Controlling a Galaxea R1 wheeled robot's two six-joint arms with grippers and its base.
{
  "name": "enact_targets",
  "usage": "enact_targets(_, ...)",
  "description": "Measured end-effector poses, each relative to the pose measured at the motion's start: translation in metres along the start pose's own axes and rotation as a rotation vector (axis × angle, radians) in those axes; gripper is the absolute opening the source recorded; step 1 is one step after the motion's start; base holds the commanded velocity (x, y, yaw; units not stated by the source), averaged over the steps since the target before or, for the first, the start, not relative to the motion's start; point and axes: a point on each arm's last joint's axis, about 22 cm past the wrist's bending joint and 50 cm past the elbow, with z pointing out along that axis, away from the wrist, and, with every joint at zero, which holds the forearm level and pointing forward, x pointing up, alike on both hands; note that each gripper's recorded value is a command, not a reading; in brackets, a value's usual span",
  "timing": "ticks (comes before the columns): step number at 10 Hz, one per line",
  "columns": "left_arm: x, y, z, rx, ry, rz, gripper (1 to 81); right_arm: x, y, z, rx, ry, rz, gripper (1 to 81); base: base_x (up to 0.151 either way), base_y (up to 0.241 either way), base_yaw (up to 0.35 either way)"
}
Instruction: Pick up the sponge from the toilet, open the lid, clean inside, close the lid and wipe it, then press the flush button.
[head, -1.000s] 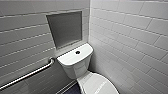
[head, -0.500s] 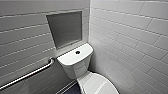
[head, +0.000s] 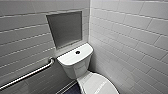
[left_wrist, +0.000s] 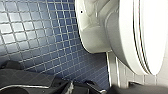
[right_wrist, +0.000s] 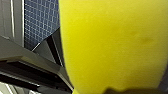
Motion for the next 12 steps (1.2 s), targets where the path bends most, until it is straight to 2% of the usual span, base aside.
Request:
enact_targets(3,0.023,0.056,0.046,-0.077,0.023,-0.038,81.1,-0.011,-0.004,0.007,0.006,-0.012,0.006,1.0,0.0,0.0,0.0)
enact_targets(5,0.033,0.069,0.061,-0.09,0.025,-0.054,81.1,-0.015,0.0,0.006,-0.004,-0.022,0.013,1.0,0.0,0.0,0.0)
enact_targets(8,0.021,0.08,0.088,-0.103,-0.02,-0.085,81.1,-0.025,-0.001,0.008,-0.014,-0.057,0.039,1.0,0.0,0.0,0.0)
enact_targets(10,0.033,0.096,0.096,-0.12,-0.014,-0.078,81.1,-0.019,-0.003,0.01,-0.008,-0.045,0.026,1.0,0.0,0.0,0.0)
enact_targets(12,0.023,0.131,0.123,-0.16,-0.056,-0.053,81.1,-0.028,-0.004,0.009,-0.001,-0.026,0.054,1.0,0.0,0.0,0.0)
